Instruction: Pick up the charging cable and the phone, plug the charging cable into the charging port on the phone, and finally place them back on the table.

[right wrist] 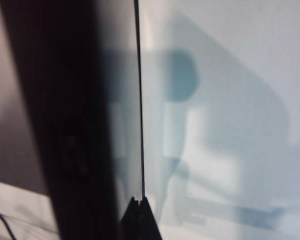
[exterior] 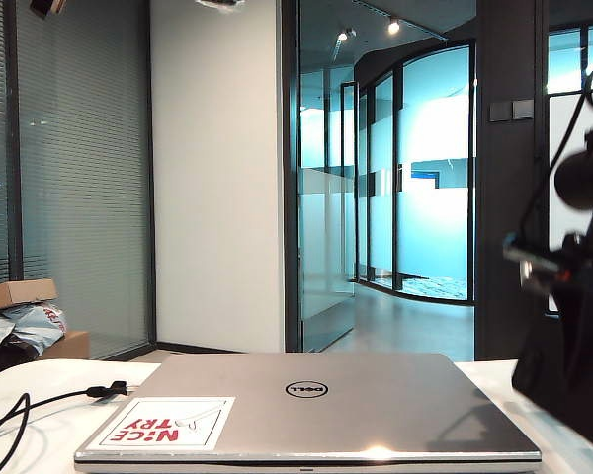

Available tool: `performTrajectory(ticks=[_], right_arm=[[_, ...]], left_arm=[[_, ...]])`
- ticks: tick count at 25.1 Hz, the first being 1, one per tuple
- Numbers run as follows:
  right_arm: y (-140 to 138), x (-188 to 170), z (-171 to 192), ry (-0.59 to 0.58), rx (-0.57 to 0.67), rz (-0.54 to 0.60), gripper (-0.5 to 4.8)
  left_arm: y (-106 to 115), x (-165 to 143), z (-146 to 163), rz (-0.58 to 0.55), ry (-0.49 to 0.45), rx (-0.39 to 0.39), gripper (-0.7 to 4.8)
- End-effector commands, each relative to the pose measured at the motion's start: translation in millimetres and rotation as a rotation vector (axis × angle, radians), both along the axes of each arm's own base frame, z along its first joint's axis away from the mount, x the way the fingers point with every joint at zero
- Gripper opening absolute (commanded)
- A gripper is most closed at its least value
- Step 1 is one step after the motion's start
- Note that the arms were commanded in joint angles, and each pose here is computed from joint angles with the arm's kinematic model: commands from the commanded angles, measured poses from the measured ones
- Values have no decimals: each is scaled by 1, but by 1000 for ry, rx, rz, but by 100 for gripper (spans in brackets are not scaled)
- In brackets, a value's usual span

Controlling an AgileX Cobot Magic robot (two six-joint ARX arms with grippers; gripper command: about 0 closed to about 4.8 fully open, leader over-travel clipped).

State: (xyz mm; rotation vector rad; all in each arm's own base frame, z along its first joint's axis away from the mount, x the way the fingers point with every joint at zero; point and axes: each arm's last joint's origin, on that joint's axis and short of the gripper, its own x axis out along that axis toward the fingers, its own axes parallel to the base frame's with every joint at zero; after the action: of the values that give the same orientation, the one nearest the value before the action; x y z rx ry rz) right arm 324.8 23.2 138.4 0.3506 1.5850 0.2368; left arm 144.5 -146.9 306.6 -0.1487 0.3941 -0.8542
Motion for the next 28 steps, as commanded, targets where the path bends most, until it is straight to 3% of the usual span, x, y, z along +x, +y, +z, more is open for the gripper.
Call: performTrajectory(ticks=[1,3,5,10,15,17,22,26,28], right_arm=[[1,3,-8,14,6,7,23],[0,5,-15,16,-3,8,151],[0,6,-16,10,-14,7,210],[-3,4,-9,-2,-139,8,221],[-6,-4,35,-138,-226,-6,220],[-6,-10,52,-181,-224,-10,196],[-5,-35,96,-268,-234,-22,-2],[-7,-56,127,-372,-264,-32,-5],[-8,-74,144,-494,-259,-46,-6]], left_arm=[[0,0,3,-4,-13,-9,-6],[0,0,3,-4,-13,-9,-6],[0,-1,3,-4,-13,-9,-6],[0,0,3,-4,-12,-8,-6],[1,0,3,-12,-48,20,-6],[1,0,3,-16,-61,30,-6],[4,-1,5,-11,-66,25,-6],[6,-3,6,-11,-67,24,-6],[8,-6,4,-11,-48,42,-6]])
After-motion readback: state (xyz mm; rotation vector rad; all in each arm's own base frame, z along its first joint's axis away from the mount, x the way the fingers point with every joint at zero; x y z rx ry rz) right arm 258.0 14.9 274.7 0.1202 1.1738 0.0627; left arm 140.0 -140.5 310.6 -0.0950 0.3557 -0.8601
